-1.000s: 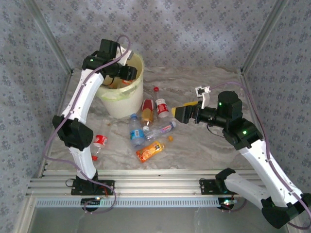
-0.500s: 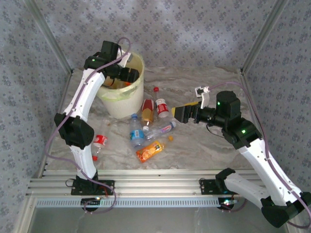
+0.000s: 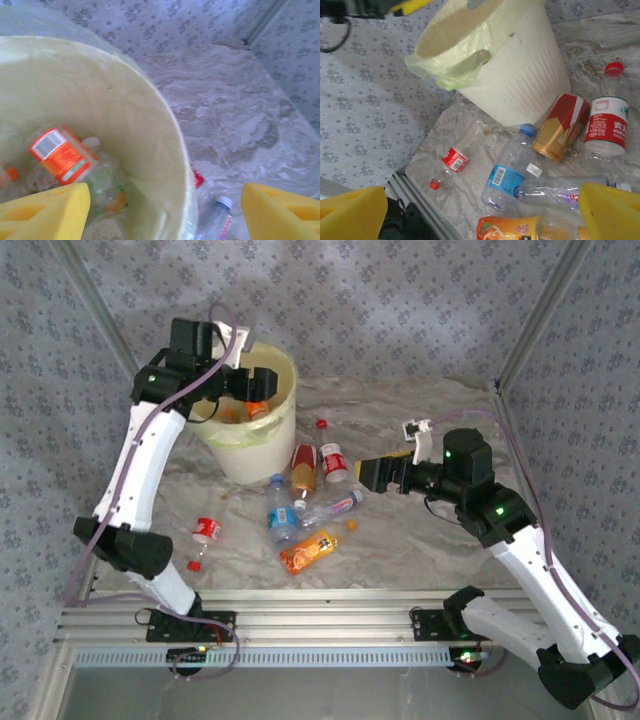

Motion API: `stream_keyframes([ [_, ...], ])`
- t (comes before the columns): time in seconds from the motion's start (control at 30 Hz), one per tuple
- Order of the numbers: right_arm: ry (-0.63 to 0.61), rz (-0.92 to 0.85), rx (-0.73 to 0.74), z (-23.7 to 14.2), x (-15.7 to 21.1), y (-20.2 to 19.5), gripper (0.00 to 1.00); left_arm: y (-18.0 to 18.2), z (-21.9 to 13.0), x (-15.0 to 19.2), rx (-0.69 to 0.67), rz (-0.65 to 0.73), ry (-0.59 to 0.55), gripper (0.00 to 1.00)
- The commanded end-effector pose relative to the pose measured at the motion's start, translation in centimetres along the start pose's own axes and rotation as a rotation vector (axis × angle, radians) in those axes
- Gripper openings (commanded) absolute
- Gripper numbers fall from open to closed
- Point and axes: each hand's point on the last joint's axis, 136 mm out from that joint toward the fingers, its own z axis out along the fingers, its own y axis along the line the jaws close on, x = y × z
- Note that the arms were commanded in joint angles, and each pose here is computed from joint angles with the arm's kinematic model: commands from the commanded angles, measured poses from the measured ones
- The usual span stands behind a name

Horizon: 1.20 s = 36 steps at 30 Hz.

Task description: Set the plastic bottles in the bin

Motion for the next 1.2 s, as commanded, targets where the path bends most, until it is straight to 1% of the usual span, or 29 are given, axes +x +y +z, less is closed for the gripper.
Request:
stream_keyframes([
  [0.0, 0.035, 0.008, 0.079, 0.3, 1.5, -1.8, 0.98, -2.9, -1.1, 0.3, 0.140, -0.044, -0.029, 0.78],
  [0.1, 0.071, 0.028, 0.150, 1.0, 2.9, -3.4, 0.93, -4.8, -2.1, 1.7, 0.220, -0.078, -0.052, 0.79],
  [0.2, 0.106, 0.036, 0.194, 1.9, 4.5, -4.6, 0.87, -7.0, -2.7, 3.6, 0.301, -0.094, -0.052, 0.79],
  [0.3, 0.140, 0.077, 0.309, 2.7, 5.9, -7.0, 0.82, -9.0, -2.3, 6.6, 0.336, -0.088, 0.003, 0.79],
  [0.4, 0.159, 0.132, 0.350, 3.7, 7.1, -8.3, 0.80, -10.2, -1.7, 9.5, 0.330, -0.078, 0.050, 0.79],
  [0.5, 0.175, 0.158, 0.364, 4.8, 8.1, -9.2, 0.80, -10.4, -1.1, 11.8, 0.328, -0.098, 0.083, 0.79],
  [0.6, 0.211, 0.190, 0.444, 5.2, 9.2, -10.9, 0.79, -10.5, -0.7, 13.5, 0.339, -0.128, 0.097, 0.79],
  [0.67, 0.200, 0.264, 0.474, 5.5, 9.8, -11.7, 0.78, -10.7, -0.6, 14.4, 0.346, -0.126, 0.112, 0.79],
  [0.77, 0.166, 0.380, 0.529, 5.7, 10.8, -13.1, 0.76, -11.2, -0.5, 15.4, 0.354, -0.104, 0.136, 0.79],
  [0.83, 0.145, 0.449, 0.533, 6.2, 11.3, -13.5, 0.75, -11.7, -0.5, 16.2, 0.363, -0.066, 0.162, 0.79],
  [1.0, 0.144, 0.569, 0.575, 6.3, 13.5, -14.7, 0.74, -12.2, -0.1, 19.1, 0.340, 0.001, 0.243, 0.79],
  [1.1, 0.144, 0.650, 0.580, 6.6, 15.2, -15.3, 0.75, -12.2, -0.2, 19.7, 0.334, 0.016, 0.253, 0.79],
  [1.17, 0.134, 0.709, 0.558, 7.2, 16.4, -15.4, 0.77, -12.5, -0.3, 19.6, 0.342, 0.032, 0.247, 0.79],
])
